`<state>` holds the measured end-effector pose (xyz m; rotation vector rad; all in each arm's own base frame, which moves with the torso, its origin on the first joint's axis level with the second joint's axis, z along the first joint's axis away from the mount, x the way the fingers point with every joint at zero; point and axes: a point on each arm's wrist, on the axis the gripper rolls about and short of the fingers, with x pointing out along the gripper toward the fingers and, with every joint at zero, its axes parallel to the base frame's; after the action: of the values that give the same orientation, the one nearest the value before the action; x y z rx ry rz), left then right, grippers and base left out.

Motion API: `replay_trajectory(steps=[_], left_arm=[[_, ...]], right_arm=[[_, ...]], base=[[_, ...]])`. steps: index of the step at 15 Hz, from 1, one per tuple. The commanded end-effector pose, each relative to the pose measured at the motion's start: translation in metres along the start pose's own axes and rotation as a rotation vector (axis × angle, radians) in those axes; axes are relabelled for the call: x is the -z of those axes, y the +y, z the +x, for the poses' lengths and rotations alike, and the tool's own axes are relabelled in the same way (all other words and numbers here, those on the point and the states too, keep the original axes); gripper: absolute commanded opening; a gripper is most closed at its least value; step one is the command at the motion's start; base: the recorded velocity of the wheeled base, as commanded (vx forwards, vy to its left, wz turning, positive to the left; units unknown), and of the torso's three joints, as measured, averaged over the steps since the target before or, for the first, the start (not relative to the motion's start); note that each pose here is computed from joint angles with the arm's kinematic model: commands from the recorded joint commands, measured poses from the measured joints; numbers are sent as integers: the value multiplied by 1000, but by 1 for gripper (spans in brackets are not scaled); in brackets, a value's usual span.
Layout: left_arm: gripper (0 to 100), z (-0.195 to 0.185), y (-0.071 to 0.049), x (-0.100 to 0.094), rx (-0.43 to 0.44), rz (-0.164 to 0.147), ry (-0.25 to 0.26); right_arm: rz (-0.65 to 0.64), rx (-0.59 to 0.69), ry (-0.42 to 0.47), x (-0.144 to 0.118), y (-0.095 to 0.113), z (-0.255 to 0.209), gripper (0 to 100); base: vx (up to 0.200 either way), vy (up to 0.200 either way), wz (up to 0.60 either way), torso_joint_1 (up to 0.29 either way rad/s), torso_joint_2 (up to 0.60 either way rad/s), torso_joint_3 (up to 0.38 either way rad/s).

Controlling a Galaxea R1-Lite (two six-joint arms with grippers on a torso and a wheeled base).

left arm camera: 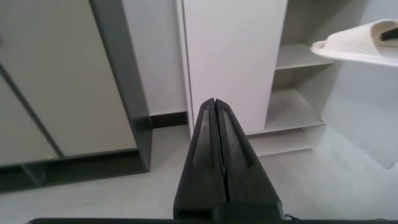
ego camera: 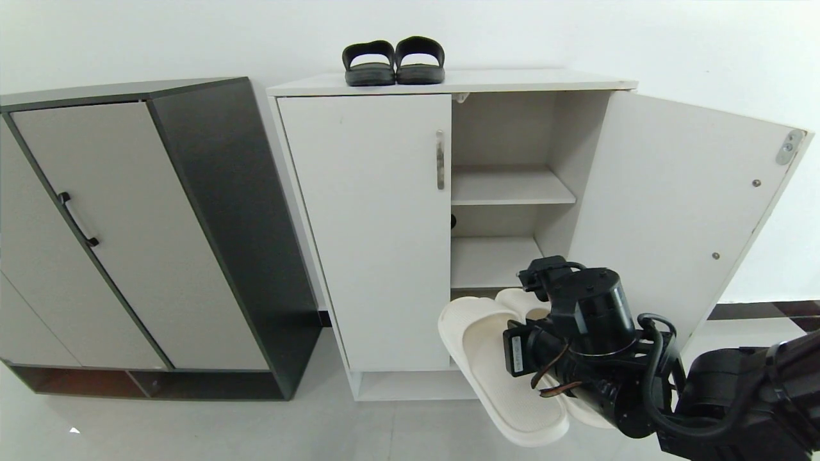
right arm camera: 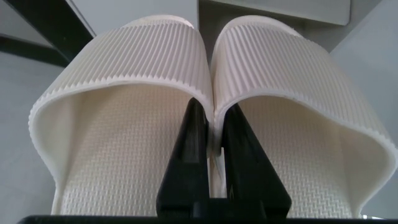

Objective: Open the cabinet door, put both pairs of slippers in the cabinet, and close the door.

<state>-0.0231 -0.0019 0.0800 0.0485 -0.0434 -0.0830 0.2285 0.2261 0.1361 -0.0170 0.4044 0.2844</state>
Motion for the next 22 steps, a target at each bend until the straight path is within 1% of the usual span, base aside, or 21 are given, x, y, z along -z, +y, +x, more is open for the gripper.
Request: replay_trajectory(steps=[1,2,3,6,7,8,10,13,16,22], left_arm=[[0,0,0,0,-15,6,10],[0,0,2,6,-87,25,59],[0,0,2,5,-96,25,52],[0,0,1,5,-64,25,48],[0,0,1,5,-66,14,48],[0,0,1,5,-66,-28,47],[0,0,1,5,-69,-32,45],[0,0,1,5,-69,-32,47],[0,0,1,5,-69,-32,47],[0,0,1,5,-69,-34,47]], right_arm=[[10,-9,-13,-3,0,-1,0],[15,-10,-25,-3,1,0,0],[14,-9,-27,-2,2,1,0],[17,-9,-33,-3,2,1,0],[18,-7,-36,-4,2,1,0],[23,16,-50,-7,2,2,0],[26,72,-76,-9,8,5,0],[31,106,-117,-15,20,0,0],[22,105,-122,-13,27,-4,0],[20,103,-118,-11,28,-3,0]], base=[[0,0,0,0,0,0],[0,0,0,0,0,0],[0,0,0,0,0,0],[0,0,0,0,0,0],[0,0,0,0,0,0],[0,0,0,0,0,0],[0,0,0,0,0,0],[0,0,0,0,0,0],[0,-200,0,1,5,-1],[0,-200,0,3,4,2]])
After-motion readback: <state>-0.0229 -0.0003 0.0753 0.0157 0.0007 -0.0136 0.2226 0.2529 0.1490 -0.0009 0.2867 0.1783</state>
